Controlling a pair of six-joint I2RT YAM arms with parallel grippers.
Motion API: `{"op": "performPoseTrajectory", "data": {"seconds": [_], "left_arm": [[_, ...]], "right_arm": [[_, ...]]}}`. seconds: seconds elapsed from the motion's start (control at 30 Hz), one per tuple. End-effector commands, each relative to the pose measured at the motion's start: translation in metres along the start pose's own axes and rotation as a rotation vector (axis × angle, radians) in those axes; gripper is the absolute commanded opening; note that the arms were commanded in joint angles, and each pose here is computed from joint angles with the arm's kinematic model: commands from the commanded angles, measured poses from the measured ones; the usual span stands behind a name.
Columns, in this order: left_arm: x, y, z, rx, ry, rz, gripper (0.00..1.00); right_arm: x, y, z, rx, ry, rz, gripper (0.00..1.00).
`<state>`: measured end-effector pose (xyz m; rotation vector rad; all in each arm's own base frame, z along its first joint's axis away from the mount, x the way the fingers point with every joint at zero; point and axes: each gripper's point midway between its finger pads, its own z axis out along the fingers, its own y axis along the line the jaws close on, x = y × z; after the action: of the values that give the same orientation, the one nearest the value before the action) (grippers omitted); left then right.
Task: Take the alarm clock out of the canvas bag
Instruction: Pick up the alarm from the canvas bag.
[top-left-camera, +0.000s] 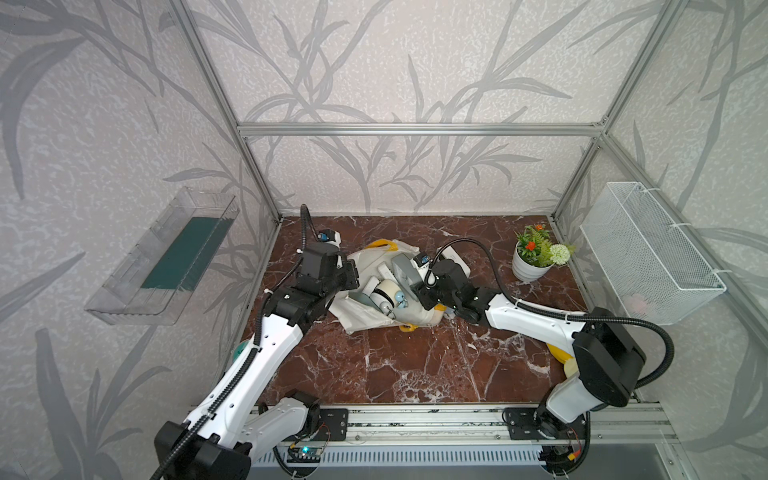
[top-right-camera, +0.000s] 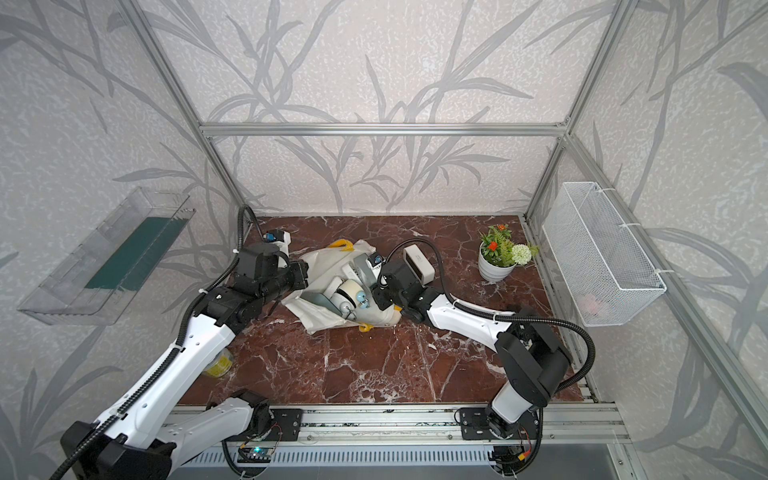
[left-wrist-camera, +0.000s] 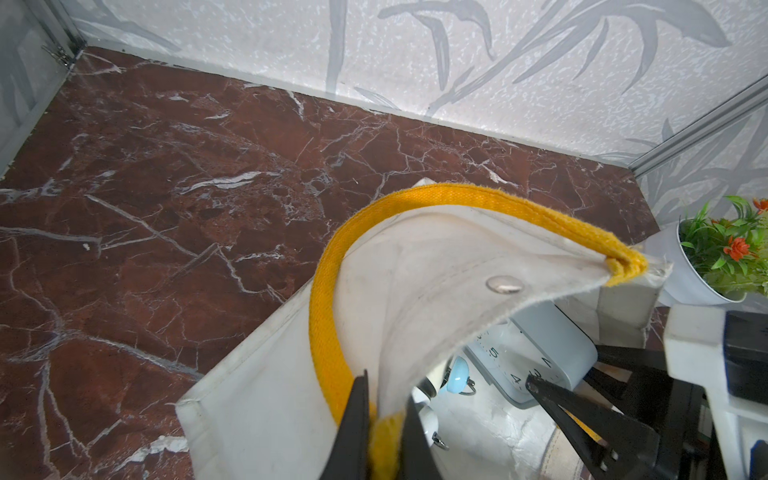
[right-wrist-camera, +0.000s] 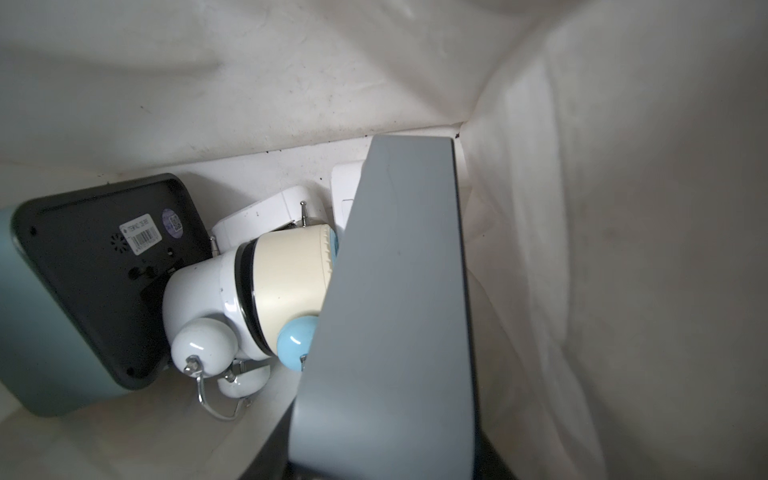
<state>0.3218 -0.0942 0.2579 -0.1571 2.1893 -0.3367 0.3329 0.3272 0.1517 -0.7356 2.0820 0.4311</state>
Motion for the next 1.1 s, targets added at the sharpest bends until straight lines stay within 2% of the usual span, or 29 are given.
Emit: {"op": "performPoseTrajectory", "data": {"seconds": [0.0, 0.43, 1.07], "left_arm": [[0.002, 0.016, -0.008, -0.056, -0.009, -0.006, 0.0], [0.002, 0.041, -0.019, -0.11, -0.023, -0.039, 0.0], [0.005, 0.06, -0.031, -0.161, -0.027, -0.058, 0.0]], "right_arm": [[-0.035, 0.013, -0.013, -0.039, -0.104, 0.014, 0.23], [-0.045, 0.038, -0.017, -0.086, -0.124, -0.001, 0.23], [-0.063, 0.047, -0.051, -0.134, -0.185, 0.004, 0.23]]}}
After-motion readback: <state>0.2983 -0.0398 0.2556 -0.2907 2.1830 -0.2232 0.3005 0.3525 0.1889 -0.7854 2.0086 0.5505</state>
